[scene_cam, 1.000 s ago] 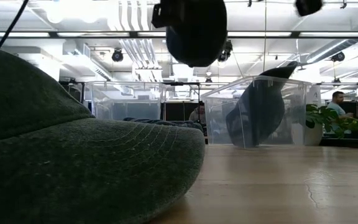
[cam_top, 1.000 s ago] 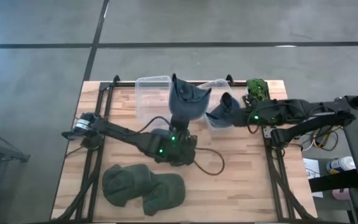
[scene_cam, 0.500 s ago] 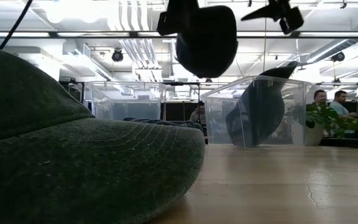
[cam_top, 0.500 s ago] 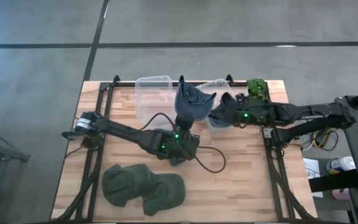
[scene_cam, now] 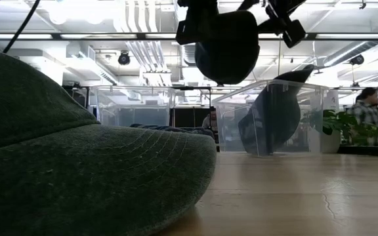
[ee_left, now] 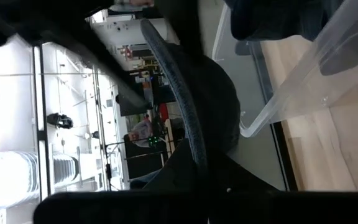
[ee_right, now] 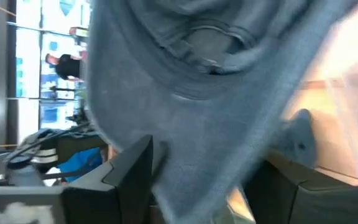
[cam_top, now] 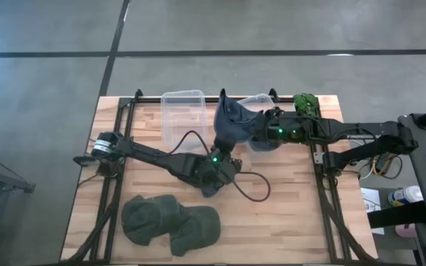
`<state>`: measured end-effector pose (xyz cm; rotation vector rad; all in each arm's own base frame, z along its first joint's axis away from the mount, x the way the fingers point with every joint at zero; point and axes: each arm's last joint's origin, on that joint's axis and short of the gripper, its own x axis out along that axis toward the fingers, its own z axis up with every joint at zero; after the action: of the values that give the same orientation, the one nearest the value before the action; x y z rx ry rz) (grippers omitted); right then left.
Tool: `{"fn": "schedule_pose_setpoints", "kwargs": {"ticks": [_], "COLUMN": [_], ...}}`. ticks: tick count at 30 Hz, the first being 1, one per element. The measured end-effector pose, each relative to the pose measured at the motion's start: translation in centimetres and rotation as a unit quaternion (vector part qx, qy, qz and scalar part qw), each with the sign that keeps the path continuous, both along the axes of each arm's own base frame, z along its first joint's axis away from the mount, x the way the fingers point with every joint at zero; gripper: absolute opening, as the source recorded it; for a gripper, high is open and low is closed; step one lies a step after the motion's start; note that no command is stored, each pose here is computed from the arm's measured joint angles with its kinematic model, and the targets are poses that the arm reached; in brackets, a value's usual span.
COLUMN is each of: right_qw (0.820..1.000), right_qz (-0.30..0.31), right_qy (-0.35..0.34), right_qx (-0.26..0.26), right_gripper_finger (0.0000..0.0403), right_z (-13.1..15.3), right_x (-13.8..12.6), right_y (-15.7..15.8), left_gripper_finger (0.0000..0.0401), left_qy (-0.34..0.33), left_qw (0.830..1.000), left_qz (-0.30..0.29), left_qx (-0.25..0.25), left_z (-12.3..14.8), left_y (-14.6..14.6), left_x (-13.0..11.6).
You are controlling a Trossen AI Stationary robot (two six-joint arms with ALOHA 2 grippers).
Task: Pick & Place hat
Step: Put the left blue cap into the right transparent bin
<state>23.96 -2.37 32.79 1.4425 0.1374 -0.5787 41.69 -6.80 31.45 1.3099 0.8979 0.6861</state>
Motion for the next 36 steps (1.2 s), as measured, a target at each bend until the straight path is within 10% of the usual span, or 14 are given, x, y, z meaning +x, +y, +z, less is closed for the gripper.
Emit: {"fn": "schedule_pose_setpoints", "kwargs": {"ticks": [12,23,36], "right_qw": [1.000,0.997,0.988], "right_qz": [0.005,-0.004,0.055], "right_qy": [0.004,0.074,0.129], "right_qx": [0.006,-0.031,0.057], "right_gripper_finger": [0.0020,0.0014,0.0013], "right_z": [-0.2,-0.2,0.2], "right_x": [0.1,-2.4,-7.7], "right_y": [-0.3,-2.0,-5.3], "left_gripper_finger": [0.0031,0.0093,0.0103], "left_qy": [-0.016,-0.085,-0.196], "left_qw": [1.000,0.995,0.977], "left_qz": [0.006,0.025,0.013], "left_qx": [-0.011,-0.037,-0.087], "left_z": [0.0,-0.1,0.1], "left_y": [0.6,-1.1,-6.3], "left_x": [0.2,-0.3,-2.0]}}
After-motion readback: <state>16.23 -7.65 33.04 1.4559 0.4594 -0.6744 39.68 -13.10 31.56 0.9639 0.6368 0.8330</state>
